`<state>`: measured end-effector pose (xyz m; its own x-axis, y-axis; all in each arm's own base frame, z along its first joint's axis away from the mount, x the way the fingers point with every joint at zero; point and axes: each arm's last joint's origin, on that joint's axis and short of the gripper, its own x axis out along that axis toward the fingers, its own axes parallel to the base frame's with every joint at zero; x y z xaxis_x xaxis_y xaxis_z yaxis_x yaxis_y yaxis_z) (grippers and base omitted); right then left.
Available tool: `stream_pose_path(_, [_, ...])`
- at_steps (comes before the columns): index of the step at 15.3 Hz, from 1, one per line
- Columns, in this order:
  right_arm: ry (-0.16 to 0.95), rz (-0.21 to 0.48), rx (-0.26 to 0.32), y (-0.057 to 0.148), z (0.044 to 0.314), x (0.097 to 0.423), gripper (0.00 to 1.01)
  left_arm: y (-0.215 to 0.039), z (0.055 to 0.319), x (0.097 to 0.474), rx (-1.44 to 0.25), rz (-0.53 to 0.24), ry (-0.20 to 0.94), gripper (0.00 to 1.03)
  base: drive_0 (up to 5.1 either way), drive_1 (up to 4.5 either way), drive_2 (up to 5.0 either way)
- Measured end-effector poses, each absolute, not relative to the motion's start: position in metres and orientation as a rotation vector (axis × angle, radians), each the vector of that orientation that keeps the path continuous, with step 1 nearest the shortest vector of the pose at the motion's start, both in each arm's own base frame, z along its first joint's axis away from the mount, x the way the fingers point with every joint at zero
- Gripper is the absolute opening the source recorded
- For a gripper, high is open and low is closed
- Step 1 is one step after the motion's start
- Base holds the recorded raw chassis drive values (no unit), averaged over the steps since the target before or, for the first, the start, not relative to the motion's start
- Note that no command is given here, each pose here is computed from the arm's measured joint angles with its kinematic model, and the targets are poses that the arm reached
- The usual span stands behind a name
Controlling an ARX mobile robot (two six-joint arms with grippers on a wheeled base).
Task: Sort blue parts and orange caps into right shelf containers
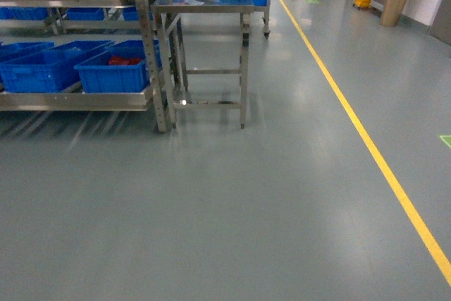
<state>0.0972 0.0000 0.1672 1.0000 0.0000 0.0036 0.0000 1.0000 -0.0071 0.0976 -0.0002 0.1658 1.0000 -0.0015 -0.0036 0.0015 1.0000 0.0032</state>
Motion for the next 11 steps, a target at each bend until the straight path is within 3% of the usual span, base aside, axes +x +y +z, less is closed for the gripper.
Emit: stream_pose_path(11, [-0.001,0.000,-0.007,0.0000,0.1669,0.0972,0.43,-0.0002,0.1654,0.0976,0.004,-0.002,0.008,0.42,0.0,4.17,-4.1])
